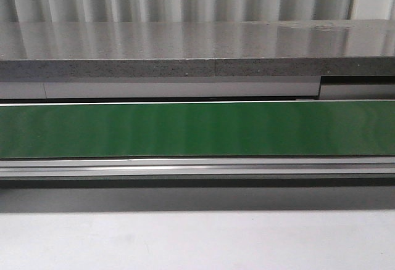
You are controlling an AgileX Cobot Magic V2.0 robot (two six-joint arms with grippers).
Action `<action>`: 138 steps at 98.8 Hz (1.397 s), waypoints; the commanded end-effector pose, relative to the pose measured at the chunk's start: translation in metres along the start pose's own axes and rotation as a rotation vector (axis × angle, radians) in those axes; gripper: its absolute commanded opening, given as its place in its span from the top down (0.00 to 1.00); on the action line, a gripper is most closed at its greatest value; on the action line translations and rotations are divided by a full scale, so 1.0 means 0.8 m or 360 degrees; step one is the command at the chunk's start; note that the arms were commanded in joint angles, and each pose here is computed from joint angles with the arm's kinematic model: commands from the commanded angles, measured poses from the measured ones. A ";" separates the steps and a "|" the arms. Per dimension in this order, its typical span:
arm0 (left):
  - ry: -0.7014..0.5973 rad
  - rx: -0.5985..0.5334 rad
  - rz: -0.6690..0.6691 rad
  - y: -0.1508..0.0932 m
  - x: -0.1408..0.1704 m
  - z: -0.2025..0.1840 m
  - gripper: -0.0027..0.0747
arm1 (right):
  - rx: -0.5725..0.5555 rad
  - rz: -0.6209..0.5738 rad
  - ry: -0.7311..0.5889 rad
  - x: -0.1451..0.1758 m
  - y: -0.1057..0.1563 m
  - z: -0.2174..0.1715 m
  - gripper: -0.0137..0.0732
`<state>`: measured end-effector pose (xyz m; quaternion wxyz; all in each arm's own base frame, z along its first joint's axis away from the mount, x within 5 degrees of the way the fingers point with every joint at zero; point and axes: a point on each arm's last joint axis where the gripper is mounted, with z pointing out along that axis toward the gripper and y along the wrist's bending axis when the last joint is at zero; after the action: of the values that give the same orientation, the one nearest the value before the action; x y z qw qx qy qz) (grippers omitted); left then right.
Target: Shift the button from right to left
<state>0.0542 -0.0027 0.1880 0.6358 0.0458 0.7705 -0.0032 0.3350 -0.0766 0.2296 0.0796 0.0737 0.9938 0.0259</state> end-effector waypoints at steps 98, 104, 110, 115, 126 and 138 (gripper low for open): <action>-0.0084 0.0002 -0.0019 -0.001 0.001 0.002 0.99 | -0.0173 -0.0334 -0.0917 0.121 0.093 -0.203 0.92; -0.0084 0.0002 -0.0019 -0.001 0.001 0.002 0.99 | -0.0187 -0.0357 -0.0975 0.133 0.097 -0.201 0.92; -0.0084 0.0002 -0.0019 -0.001 0.001 0.002 0.99 | -0.0204 -0.0370 -0.1039 0.148 0.099 -0.196 0.92; -0.0084 0.0002 -0.0019 -0.001 0.001 0.002 0.99 | -0.0217 -0.0383 -0.1086 0.160 0.100 -0.192 0.92; -0.0084 0.0002 -0.0019 -0.001 0.001 0.002 0.99 | -0.0237 -0.0399 -0.1173 0.188 0.099 -0.179 0.92; -0.0084 0.0002 -0.0019 -0.001 0.001 0.002 0.99 | -0.0254 -0.0386 -0.1280 0.216 0.094 -0.166 0.92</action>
<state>0.0542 -0.0027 0.1880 0.6358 0.0458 0.7705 -0.0032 0.1656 0.0185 0.3310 0.4002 -0.0540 0.9131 0.0570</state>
